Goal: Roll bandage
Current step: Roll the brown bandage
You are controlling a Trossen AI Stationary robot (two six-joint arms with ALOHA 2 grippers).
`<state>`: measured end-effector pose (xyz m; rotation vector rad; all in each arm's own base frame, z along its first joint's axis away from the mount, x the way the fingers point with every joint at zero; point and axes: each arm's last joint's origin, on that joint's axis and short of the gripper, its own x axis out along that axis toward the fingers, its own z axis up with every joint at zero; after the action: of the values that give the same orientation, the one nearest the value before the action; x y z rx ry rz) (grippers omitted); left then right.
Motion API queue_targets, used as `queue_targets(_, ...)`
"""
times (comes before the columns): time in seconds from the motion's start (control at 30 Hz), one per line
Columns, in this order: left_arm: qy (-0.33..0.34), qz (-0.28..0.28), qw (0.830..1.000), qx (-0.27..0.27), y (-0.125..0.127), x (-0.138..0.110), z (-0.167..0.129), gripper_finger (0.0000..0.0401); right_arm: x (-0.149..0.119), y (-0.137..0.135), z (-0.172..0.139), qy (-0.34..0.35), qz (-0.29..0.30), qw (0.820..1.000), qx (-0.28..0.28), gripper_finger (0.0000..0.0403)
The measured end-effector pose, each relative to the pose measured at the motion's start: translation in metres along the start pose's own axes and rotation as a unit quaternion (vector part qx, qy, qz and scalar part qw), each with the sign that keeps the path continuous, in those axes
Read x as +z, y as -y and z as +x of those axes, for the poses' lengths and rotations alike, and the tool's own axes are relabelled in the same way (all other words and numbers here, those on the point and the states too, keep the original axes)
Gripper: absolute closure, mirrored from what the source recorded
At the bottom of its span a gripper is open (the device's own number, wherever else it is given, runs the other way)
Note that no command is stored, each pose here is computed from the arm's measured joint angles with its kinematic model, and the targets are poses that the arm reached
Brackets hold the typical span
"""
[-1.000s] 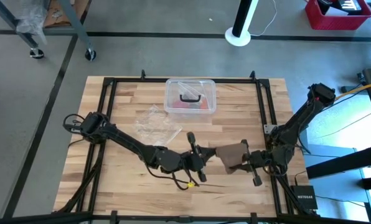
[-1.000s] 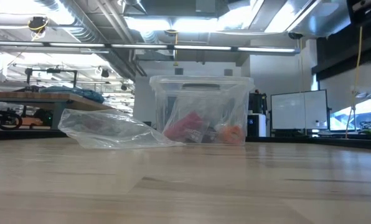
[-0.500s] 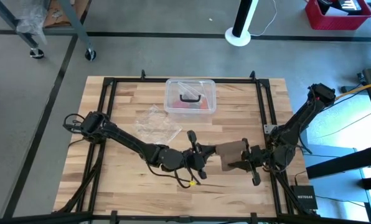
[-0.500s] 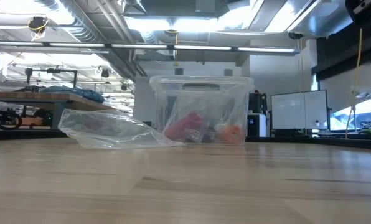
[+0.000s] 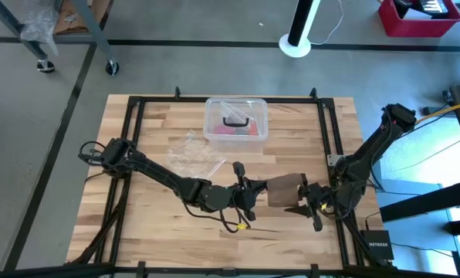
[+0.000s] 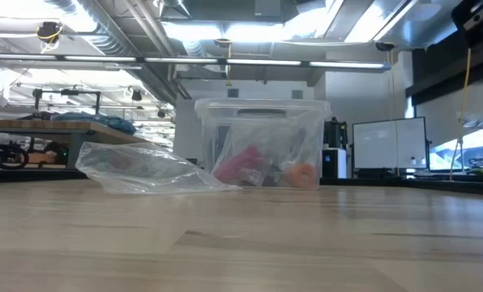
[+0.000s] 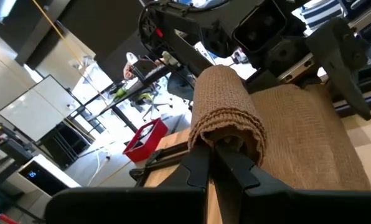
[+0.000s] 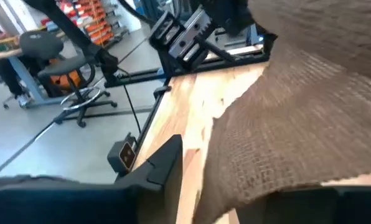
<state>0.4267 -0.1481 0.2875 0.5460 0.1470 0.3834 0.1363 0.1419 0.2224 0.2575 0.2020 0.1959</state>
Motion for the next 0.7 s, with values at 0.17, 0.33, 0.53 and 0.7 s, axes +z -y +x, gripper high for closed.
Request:
queue_targets(0.17, 0.009, -0.003, 1.000, -0.001, 0.002, 0.003, -0.003, 0.0400, -0.008, 0.004, 0.000, -0.035, -0.030, 0.999, -0.015, 0.0282)
queue_targets(0.33, 0.020, -0.007, 1.000, -0.008, 0.008, 0.008, -0.010, 0.0400, -0.015, 0.009, -0.001, -0.058, -0.065, 0.995, -0.056, 0.0281)
queue_targets(0.53, 0.029, -0.008, 0.999, -0.022, 0.017, 0.014, -0.021, 0.0400, -0.026, 0.018, -0.005, -0.110, -0.130, 0.981, -0.093, 0.0281)
queue_targets(0.7, 0.032, -0.009, 0.999, -0.026, 0.019, 0.015, -0.024, 0.0400, -0.020, 0.021, -0.012, -0.105, -0.114, 0.984, -0.089, 0.0279)
